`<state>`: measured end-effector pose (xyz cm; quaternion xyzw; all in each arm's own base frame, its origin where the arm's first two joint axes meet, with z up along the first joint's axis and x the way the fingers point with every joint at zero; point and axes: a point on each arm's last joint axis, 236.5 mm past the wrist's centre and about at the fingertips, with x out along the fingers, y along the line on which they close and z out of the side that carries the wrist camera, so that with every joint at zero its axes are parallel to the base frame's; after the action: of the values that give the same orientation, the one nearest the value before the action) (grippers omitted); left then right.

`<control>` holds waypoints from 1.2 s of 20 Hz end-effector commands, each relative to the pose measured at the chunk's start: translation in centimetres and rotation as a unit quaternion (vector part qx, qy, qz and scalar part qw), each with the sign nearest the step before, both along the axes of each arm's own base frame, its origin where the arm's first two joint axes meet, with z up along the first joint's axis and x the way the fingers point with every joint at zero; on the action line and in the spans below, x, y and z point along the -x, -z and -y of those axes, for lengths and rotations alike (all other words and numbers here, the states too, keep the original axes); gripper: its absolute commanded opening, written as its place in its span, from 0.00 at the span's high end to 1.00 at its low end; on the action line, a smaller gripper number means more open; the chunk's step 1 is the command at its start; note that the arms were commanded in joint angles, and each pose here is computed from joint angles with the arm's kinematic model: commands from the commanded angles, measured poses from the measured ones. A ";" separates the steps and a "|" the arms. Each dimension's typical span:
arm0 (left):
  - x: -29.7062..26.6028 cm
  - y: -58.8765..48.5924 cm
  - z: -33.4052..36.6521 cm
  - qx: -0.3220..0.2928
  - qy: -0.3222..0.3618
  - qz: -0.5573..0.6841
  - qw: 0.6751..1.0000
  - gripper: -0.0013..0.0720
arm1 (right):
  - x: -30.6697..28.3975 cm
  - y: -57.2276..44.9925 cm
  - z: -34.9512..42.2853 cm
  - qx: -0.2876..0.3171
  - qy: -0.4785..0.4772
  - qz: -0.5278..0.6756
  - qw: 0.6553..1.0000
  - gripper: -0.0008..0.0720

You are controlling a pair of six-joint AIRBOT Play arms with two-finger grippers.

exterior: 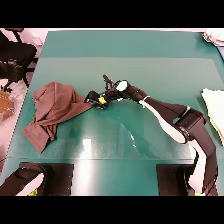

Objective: Fold the shirts.

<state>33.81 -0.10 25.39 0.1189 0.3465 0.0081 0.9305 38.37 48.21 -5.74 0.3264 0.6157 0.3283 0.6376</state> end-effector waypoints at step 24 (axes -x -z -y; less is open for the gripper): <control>4.8 14.1 4.6 0.080 0.039 -0.217 0.972 0.25 | -6.6 -17.8 17.4 0.129 -0.019 0.207 0.970 0.96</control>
<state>30.23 -3.75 15.19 0.0702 0.4940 -0.0639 0.8643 45.54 38.39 13.33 0.2303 0.4740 0.3929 0.7536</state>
